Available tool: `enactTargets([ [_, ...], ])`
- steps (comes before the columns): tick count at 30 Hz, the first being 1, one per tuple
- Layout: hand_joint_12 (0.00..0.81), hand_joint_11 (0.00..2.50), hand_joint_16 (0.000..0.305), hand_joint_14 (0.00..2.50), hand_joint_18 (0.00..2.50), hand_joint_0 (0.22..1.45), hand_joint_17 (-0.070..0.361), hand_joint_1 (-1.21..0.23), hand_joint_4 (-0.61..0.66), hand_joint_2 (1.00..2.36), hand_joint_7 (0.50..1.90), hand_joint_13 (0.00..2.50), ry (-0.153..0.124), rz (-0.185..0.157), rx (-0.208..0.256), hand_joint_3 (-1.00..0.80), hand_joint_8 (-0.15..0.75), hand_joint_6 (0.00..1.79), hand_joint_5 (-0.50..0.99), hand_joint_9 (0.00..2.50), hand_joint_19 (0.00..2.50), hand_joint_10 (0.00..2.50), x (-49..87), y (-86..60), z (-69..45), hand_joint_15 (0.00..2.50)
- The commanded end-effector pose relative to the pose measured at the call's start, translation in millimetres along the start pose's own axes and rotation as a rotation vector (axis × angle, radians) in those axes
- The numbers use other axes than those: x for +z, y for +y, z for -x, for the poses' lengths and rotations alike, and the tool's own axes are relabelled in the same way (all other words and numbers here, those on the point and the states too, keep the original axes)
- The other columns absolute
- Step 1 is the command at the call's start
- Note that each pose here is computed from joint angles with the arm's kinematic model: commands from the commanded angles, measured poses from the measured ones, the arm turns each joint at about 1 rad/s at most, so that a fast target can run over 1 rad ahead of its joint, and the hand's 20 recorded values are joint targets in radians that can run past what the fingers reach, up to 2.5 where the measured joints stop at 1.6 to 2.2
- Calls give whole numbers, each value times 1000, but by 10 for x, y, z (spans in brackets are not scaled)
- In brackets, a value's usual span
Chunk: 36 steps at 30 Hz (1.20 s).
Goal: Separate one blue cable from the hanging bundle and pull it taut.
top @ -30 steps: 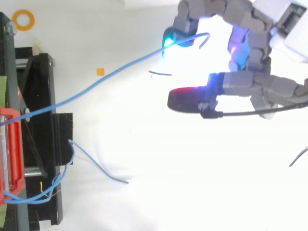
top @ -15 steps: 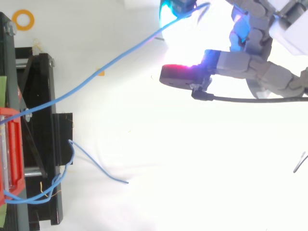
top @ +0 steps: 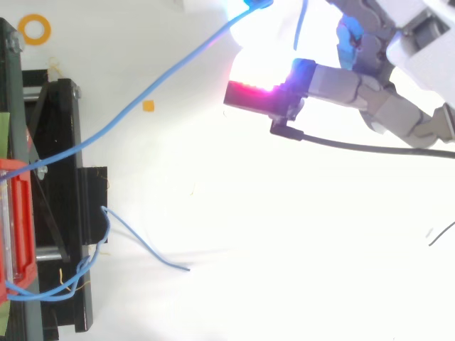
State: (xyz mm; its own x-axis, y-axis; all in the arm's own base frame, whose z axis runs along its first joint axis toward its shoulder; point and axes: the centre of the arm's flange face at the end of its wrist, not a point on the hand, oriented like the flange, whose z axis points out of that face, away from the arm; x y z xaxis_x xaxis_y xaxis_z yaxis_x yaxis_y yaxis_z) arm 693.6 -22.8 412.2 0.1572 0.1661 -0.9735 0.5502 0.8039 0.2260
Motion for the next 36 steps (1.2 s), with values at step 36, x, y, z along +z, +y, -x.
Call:
enactTargets([
  [36, 296, 592, 39, 24, 989, 761, 88, -771, 55, 1015, 1273, 1509, 94, 43, 232, -273, 161, 504, 148, 2094, 872, 26, -334, 247, -196, 880],
])
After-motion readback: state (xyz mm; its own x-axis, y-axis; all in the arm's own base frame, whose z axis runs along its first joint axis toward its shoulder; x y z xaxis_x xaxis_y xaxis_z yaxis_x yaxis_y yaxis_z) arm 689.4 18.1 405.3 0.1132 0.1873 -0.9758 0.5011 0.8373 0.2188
